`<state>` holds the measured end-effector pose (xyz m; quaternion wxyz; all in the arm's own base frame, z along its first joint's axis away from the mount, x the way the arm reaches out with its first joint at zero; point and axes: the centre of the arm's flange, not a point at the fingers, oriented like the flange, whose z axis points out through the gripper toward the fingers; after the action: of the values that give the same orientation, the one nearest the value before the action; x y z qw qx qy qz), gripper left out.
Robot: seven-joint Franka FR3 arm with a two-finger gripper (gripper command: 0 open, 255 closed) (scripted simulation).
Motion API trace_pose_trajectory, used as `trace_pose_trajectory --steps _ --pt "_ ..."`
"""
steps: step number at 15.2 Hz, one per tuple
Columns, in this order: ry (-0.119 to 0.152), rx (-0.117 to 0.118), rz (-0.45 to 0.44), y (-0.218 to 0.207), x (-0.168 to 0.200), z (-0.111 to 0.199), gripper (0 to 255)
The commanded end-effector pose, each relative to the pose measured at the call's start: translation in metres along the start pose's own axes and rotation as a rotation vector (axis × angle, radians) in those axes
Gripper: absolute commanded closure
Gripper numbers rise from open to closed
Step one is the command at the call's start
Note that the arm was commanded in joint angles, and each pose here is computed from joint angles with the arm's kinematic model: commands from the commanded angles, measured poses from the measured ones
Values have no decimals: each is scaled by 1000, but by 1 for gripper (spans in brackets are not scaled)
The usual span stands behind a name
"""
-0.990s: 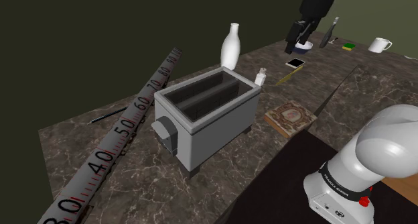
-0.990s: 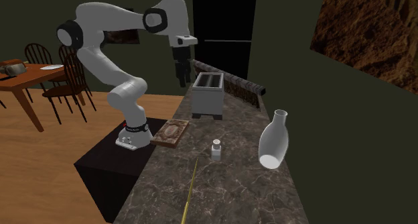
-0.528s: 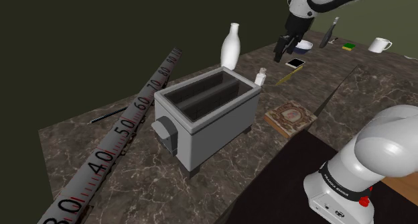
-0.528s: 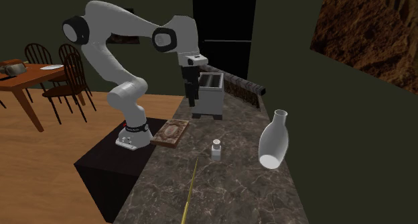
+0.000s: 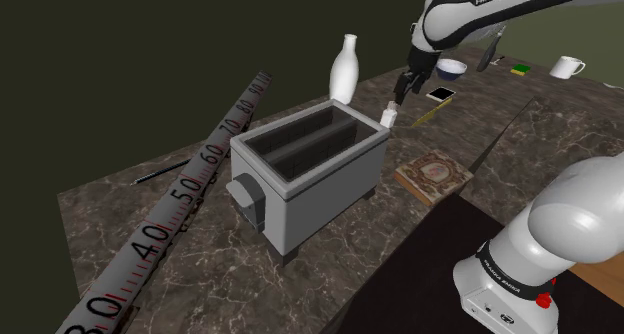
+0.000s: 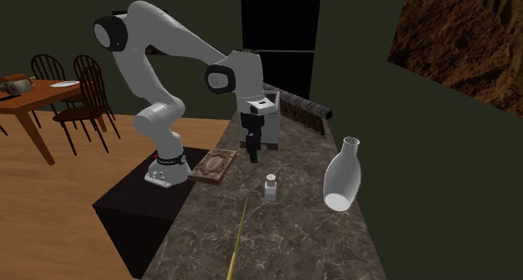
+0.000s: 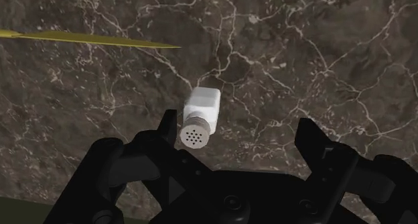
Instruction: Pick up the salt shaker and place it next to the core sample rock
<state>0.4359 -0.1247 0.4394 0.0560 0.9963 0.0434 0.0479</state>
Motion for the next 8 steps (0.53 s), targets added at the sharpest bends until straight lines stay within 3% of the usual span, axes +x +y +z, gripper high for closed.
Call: trace_pose_trajectory --steps 1,8 --pt "0 2 1 9 11 19 0" --pt "-2 7 2 30 33 75 0"
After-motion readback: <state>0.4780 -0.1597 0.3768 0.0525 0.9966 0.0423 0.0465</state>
